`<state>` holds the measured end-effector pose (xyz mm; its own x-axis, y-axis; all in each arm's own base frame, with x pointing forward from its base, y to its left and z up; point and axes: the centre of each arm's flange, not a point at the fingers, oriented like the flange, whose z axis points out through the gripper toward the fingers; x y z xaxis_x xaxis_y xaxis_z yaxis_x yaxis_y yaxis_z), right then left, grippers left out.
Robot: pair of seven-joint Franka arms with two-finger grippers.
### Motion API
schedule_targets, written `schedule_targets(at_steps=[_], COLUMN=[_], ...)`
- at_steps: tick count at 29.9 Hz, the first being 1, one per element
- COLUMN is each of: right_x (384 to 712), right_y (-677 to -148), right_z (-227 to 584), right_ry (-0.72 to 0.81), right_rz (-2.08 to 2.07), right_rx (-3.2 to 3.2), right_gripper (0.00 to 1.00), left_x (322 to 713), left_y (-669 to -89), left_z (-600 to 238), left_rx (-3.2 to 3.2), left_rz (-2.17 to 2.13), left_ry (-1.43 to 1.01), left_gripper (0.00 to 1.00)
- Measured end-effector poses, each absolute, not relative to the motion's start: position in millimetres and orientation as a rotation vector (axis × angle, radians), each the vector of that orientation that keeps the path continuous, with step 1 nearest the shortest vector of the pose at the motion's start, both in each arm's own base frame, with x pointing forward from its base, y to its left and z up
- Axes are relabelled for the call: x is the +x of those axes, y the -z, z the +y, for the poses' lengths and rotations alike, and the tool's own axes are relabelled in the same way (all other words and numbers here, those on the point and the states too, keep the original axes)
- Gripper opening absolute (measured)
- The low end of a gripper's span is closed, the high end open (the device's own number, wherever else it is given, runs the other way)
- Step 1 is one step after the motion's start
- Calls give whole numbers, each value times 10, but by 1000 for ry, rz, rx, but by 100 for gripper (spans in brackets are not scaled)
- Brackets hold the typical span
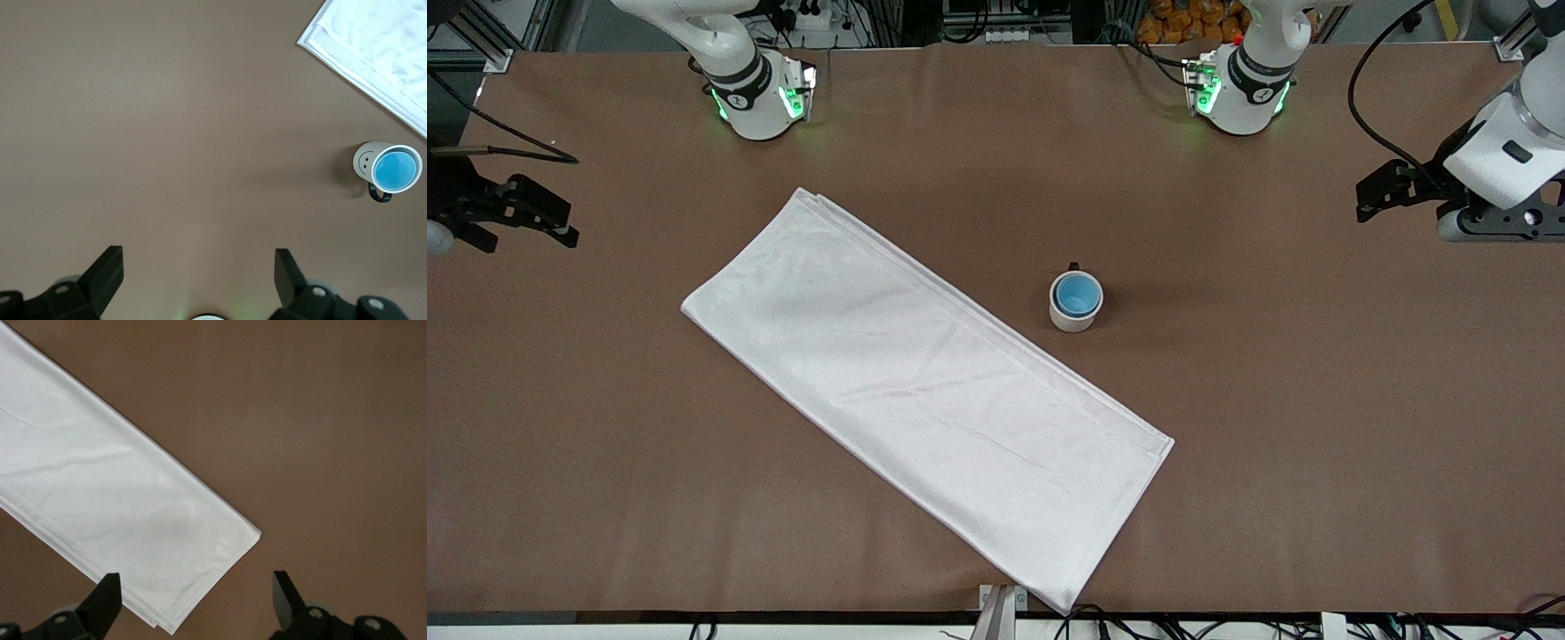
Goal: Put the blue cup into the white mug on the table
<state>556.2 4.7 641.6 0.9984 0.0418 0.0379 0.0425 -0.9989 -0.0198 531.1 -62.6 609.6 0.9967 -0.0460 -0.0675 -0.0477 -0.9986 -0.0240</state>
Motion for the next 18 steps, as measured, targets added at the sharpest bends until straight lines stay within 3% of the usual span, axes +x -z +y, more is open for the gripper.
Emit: schedule_targets(at_steps=[18], right_x=[5558], right_y=[-6386], right_z=[53], right_ry=[45], right_rz=[-71], right_rx=[-3120], right_gripper=[100], left_x=[5313], left_y=[-6096], left_z=[-611], left_rx=[-3114], left_rz=[69], left_ry=[-105], left_gripper=[100])
